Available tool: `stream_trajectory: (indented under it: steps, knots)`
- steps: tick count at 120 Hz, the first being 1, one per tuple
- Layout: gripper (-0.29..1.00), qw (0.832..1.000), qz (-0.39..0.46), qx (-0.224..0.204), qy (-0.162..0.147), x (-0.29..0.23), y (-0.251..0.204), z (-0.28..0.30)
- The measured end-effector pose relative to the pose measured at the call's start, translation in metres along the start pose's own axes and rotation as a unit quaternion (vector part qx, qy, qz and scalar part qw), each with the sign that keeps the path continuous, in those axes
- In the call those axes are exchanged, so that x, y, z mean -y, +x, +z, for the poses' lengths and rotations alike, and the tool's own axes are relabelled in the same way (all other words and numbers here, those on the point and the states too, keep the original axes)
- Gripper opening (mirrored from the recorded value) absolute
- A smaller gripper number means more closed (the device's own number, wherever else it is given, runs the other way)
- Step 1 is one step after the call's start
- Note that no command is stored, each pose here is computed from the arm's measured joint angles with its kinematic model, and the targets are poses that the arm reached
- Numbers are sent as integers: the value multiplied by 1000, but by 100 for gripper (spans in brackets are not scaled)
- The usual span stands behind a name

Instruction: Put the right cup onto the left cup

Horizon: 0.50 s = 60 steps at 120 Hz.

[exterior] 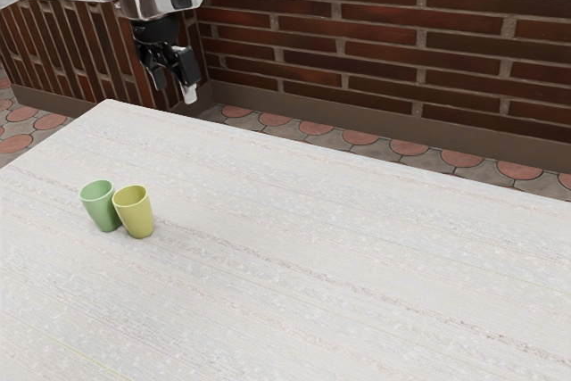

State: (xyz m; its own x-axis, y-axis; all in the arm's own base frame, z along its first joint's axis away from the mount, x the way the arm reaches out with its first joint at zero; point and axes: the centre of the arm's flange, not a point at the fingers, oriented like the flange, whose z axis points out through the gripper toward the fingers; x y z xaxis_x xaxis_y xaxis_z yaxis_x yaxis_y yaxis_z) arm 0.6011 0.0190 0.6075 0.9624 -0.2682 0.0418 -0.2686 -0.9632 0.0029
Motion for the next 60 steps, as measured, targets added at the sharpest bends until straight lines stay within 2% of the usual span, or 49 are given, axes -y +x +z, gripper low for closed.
stream_trajectory:
  steps: [37, 60]
  knots:
    - [70, 1000, -1, 9, -5, -1, -2, 11]
    - [70, 999, -13, 33, -20, 4, -44, 38]
